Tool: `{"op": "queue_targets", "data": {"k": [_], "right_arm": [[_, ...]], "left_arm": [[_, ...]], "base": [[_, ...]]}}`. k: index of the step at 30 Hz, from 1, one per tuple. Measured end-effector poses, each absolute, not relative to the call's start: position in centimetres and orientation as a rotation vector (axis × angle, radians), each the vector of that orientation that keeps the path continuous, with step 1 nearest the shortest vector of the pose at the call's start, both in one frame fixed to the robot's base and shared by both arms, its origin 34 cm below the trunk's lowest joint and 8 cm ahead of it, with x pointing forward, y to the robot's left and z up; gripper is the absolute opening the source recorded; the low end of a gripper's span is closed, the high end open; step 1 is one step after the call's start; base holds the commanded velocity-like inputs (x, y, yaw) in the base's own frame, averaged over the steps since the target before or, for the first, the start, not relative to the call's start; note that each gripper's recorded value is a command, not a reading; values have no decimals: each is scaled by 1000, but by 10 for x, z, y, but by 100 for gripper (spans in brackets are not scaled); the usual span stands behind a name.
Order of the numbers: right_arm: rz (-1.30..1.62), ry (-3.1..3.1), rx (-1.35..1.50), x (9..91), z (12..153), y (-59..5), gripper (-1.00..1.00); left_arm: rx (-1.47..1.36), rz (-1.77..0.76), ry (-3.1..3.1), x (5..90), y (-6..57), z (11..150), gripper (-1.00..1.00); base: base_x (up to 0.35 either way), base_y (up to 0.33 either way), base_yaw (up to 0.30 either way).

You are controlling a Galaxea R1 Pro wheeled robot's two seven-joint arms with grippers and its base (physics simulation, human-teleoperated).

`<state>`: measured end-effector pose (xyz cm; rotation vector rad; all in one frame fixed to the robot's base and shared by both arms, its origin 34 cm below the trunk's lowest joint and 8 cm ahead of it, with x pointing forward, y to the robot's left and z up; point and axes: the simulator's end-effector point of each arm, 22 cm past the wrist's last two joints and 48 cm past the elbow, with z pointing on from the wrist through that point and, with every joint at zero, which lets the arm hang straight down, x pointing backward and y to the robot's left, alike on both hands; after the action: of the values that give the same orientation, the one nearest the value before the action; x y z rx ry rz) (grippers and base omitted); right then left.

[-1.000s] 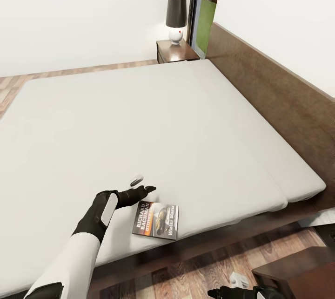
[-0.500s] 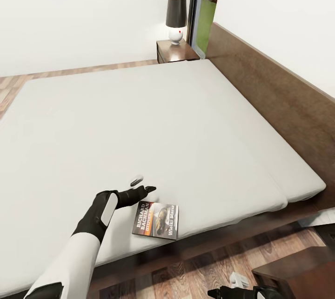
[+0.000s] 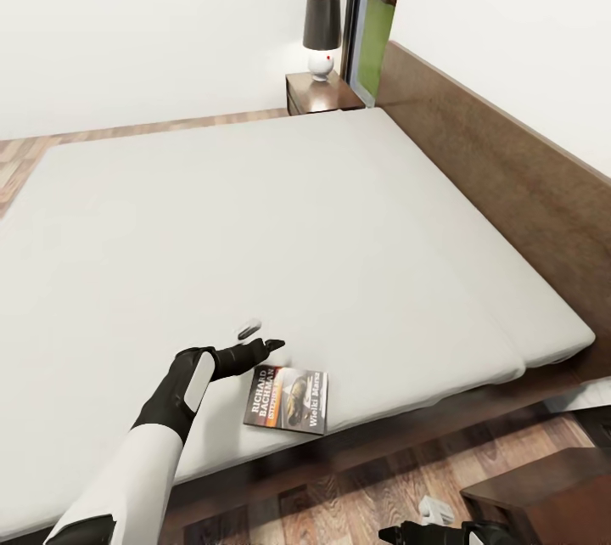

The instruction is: In the bedroom, move the book from the bed onto either nightstand, and place the two sandals side by side next to the bed.

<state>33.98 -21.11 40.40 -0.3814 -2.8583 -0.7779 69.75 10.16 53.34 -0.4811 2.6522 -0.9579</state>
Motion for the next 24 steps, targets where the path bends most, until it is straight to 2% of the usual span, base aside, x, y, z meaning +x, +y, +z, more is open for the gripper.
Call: {"op": "queue_targets", "data": {"k": [24], "right_arm": [[-778,-2858,-381,340,404,-211,100]], "left_arm": [[-487,-963,2646,699,101,535,100]], "base": [[-3,47,0]]}}
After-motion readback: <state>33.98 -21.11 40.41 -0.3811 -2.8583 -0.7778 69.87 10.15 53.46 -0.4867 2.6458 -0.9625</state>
